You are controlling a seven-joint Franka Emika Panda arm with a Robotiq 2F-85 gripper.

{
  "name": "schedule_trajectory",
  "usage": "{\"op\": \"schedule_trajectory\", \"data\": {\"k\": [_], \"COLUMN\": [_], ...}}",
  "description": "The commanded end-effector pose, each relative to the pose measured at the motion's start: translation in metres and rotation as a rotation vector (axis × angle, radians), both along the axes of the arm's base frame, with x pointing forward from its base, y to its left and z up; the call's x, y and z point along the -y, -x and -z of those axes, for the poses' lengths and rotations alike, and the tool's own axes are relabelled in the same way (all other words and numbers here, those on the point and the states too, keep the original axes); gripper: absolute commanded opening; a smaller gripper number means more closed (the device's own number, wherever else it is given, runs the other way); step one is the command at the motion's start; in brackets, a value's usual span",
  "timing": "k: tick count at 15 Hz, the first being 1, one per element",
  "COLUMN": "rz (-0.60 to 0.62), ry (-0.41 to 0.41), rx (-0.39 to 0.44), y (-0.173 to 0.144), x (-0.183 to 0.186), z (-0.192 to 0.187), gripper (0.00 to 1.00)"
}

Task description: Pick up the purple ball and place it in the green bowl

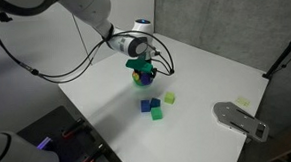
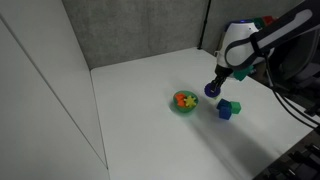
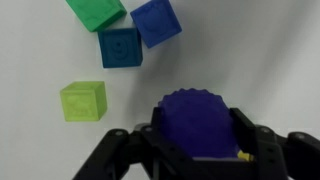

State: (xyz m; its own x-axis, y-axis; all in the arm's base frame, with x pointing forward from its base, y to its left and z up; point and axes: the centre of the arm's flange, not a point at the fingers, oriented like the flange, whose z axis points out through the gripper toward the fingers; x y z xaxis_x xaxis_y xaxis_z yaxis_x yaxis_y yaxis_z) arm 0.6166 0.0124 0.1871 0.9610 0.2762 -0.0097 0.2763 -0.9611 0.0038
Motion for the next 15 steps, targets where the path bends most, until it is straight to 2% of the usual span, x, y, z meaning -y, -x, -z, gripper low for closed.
{"op": "schedule_trajectory", "data": {"k": [1, 5, 8, 12, 15], "rz": [-0.004, -0.017, -0.035, -0.054, -0.067], "ry": [0.034, 0.036, 0.031, 0.019, 0.022], "rx": [0.008, 0.02, 0.023, 0.014, 0.024], "y": [-0.054, -0.092, -0.11, -0.123, -0.128], "x": [-0.017, -0.036, -0.048, -0.061, -0.073], "z": [0.013, 0.023, 0.033, 0.052, 0.053], "gripper": [0.43, 0.43, 0.43, 0.43, 0.43]}}
